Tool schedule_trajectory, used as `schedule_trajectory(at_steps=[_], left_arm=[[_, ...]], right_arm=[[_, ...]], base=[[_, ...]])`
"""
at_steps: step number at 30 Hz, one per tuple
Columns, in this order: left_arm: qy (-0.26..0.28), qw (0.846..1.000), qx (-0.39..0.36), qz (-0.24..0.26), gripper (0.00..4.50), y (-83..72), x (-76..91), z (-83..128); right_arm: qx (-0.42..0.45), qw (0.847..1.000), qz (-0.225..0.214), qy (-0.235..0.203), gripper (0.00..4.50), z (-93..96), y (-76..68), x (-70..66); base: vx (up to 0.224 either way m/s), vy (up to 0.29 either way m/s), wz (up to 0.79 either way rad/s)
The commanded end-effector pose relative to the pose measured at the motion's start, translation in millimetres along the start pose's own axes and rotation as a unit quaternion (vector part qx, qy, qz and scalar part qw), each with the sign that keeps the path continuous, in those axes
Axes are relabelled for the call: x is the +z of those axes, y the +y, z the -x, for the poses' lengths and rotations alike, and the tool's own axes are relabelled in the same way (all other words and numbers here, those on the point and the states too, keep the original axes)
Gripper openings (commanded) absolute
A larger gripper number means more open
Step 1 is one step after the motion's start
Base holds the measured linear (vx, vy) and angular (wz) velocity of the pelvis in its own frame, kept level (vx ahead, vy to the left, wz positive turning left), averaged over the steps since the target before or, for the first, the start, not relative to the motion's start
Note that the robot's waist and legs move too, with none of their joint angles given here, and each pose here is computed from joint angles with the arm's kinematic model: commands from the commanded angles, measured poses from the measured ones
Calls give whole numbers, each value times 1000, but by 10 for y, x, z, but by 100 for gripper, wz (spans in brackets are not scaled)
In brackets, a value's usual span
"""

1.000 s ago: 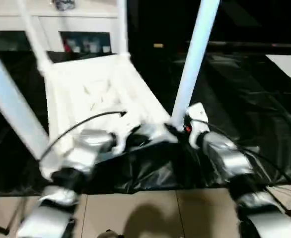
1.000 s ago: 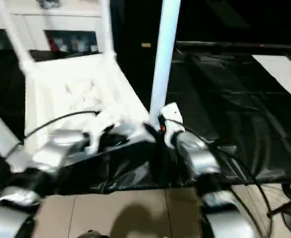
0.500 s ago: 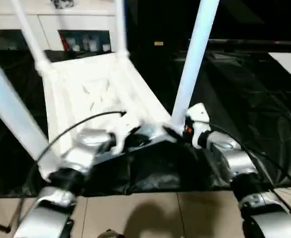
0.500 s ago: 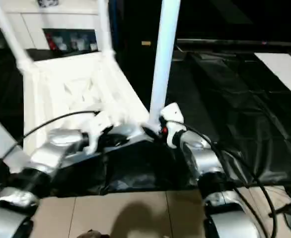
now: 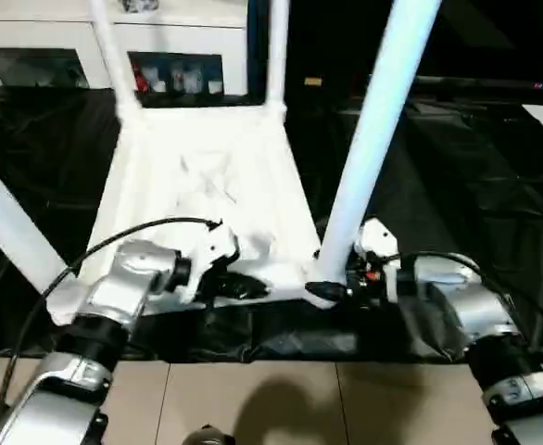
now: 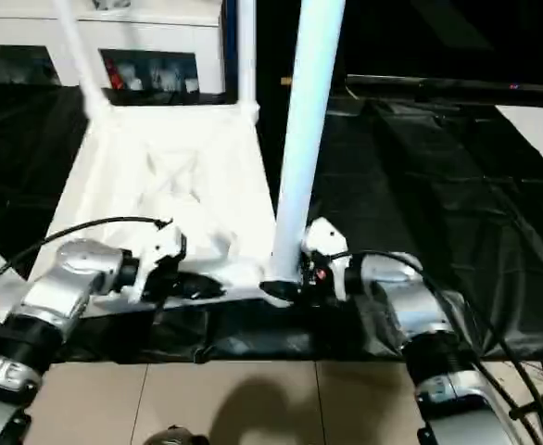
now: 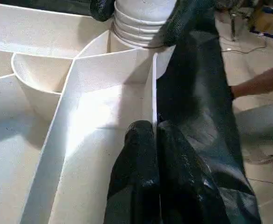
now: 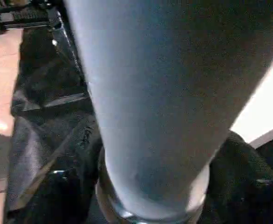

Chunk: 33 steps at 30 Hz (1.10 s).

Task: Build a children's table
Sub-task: Rotate leg to tighten

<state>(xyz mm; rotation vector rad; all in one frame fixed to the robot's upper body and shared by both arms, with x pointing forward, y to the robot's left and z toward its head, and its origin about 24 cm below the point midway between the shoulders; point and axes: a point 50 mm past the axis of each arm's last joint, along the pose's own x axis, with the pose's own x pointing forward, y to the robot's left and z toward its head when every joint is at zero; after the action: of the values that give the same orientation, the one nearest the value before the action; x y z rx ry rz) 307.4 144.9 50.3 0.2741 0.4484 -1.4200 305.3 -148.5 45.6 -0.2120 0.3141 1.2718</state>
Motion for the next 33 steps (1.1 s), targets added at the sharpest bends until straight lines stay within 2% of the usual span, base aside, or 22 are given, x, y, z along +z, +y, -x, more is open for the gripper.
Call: schedule_trajectory(at_steps=[1, 8, 9, 11, 12, 13, 14, 15, 17, 19, 20, 22, 24, 25, 26, 29, 33], left_arm=[[-32, 999, -24, -25, 0, -24, 153, -65], [-26, 999, -16, -26, 0, -19, 119, -74], [-25, 999, 19, -26, 0, 29, 130, -120], [-24, 999, 38, -25, 0, 55, 137, -145], [-30, 996, 83, -25, 0, 118, 175, -204], [-33, 995, 91, -24, 0, 128, 189, -222], [-42, 992, 118, -20, 0, 160, 232, -278], [-42, 992, 118, -20, 0, 160, 232, -278], [-51, 987, 153, -12, 0, 197, 306, -381], [-58, 982, 181, 1, 0, 215, 387, -508], [-64, 979, 191, 8, 0, 204, 463, -636], [-67, 980, 189, 10, 0, 191, 489, -685], [-70, 982, 177, 7, 0, 160, 509, -743], [-70, 982, 177, 7, 0, 160, 509, -743], [-73, 984, 161, -1, 0, 129, 512, -767], [-73, 986, 150, -8, 0, 113, 501, -751], [-71, 992, 103, -29, 0, 57, 427, -630]], right_arm=[[48, 999, 3, -5, 279, -84, 97, 22], [64, 998, -4, 5, 269, -109, 159, -26], [29, 999, -13, 3, 269, -159, 126, -46], [10, 1000, -18, 2, 268, -185, 106, -56], [-48, 998, -36, 5, 268, -252, 37, -84], [-66, 997, -41, 6, 268, -269, 16, -90], [-117, 991, -58, 9, 268, -322, -45, -111], [-117, 991, -58, 9, 267, -322, -45, -111], [-193, 977, -91, 10, 267, -419, -122, -130], [-265, 956, -125, 15, 267, -542, -175, -137], [-290, 946, -141, 10, 267, -700, -165, -81], [-292, 946, -143, 5, 267, -769, -150, -43], [-269, 953, -138, -17, 267, -865, -112, 42], [-269, 953, -138, -17, 267, -865, -112, 42], [-249, 959, -128, -36, 323, -918, -90, 119], [-236, 963, -123, -45, 355, -913, -88, 149], [-181, 977, -102, -46, 383, -794, -80, 134]], base=[[0, 0, 0], [0, 0, 0], [0, 0, 0], [0, 0, 0], [0, 0, 0], [0, 0, 0], [0, 0, 0], [0, 0, 0], [0, 0, 0], [0, 0, 0], [0, 0, 0], [0, 0, 0], [0, 0, 0], [0, 0, 0], [0, 0, 0], [0, 0, 0], [0, 0, 0]])
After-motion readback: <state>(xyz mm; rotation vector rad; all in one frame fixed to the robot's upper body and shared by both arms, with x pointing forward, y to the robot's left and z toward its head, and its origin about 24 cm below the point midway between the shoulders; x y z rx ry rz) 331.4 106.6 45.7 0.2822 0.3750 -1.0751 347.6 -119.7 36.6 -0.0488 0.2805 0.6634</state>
